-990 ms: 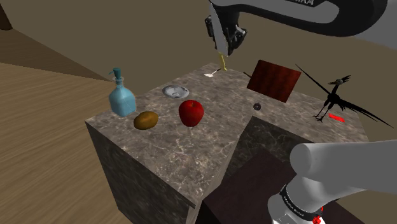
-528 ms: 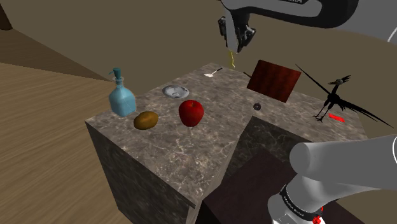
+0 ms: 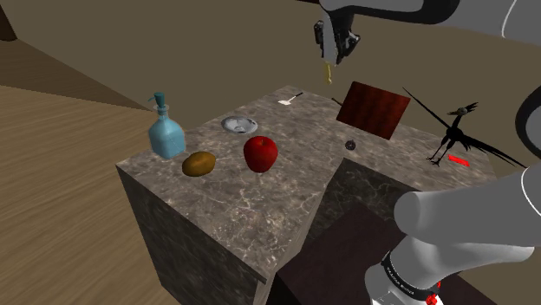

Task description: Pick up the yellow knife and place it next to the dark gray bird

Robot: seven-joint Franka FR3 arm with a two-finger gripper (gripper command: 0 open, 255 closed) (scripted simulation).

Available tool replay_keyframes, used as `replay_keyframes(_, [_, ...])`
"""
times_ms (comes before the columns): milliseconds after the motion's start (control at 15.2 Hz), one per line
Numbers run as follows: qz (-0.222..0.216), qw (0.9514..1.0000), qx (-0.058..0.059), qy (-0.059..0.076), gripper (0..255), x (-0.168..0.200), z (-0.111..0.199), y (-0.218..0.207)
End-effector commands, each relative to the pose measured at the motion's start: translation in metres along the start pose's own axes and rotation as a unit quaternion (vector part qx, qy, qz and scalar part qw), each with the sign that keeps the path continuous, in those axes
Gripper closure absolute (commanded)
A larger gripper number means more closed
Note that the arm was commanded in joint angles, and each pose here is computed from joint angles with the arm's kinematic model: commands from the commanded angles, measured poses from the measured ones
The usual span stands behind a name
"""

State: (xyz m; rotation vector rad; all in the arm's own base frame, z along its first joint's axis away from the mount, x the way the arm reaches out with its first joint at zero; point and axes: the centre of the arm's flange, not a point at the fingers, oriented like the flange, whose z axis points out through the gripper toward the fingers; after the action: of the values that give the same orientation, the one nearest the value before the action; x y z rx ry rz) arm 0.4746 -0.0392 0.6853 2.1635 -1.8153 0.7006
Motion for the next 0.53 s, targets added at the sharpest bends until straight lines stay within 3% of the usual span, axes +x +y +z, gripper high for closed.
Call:
replay_keyframes(0, [0.000,1.0000,0.000,0.000,255,0.023,0.015,-0.001])
replay_keyframes(462, [0.000,1.0000,0.000,0.000,255,0.103,0.061,-0.006])
